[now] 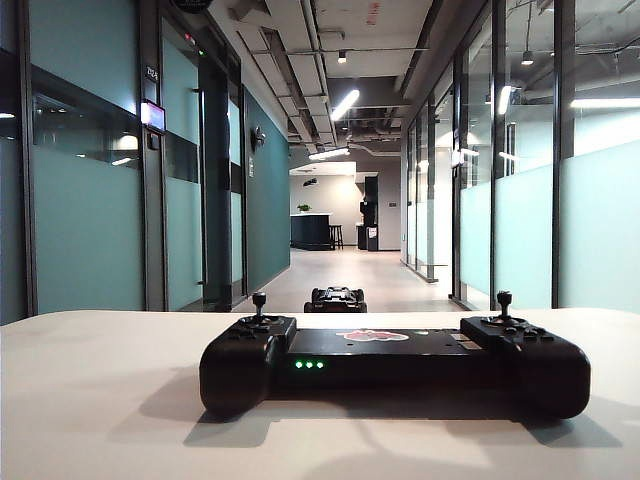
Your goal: Push the left joystick on the remote control sitting on the white table forward to make the robot dog walk in a straight line until it approaches the door.
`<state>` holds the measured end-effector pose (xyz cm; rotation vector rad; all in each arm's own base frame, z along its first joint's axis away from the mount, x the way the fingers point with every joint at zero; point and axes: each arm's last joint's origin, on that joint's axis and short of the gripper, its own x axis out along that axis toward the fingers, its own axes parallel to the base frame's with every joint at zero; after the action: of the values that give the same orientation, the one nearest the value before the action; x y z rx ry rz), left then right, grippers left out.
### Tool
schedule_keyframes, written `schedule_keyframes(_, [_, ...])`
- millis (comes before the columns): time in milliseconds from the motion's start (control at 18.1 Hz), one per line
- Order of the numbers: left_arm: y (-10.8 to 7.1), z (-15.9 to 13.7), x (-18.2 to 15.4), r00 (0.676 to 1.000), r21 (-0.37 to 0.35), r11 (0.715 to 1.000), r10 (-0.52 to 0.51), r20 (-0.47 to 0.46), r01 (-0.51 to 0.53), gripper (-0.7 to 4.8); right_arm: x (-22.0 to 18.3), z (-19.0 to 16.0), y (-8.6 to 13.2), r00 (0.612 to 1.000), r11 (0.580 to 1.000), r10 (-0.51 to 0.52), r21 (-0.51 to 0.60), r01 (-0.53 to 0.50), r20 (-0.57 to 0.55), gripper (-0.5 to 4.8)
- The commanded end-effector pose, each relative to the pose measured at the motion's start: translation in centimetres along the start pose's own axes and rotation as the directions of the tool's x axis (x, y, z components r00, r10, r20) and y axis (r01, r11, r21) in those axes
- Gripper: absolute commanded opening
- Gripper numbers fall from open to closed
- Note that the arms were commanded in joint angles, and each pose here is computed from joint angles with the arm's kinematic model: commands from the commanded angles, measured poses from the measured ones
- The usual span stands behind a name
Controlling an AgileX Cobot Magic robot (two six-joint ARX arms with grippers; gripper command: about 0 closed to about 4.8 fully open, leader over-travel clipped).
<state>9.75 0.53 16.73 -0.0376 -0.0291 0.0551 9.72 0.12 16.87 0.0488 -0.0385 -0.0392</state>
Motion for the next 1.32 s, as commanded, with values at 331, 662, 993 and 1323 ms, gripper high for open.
schedule_keyframes(331, [0.0,0.3,0.0,1.0,0.074,0.997,-0.004,0.024,0.002,-0.06,0.0,0.1,0.0,1.0,1.0,0.003,-0.002,-0.003,0.021,-0.01])
schedule_keyframes(662, [-0.1,2.5,-0.4,0.996,-0.04,0.999,-0.014,0.09,0.017,-0.06,-0.7,3.5,0.1,0.998,1.0,0.005,0.002,-0.006,0.064,-0.02])
schedule_keyframes(993, [-0.7,7.1,-0.1,0.987,-0.085,0.984,-0.154,0.047,0.157,-0.06,-0.2,8.3,0.9,0.994,0.994,0.11,0.0,-0.11,0.008,-0.03])
schedule_keyframes(1323, [-2.0,10.0,1.4,0.951,-0.101,0.947,-0.309,-0.026,0.305,-0.05,2.0,10.7,2.7,0.967,0.973,0.228,0.005,-0.229,-0.117,-0.04])
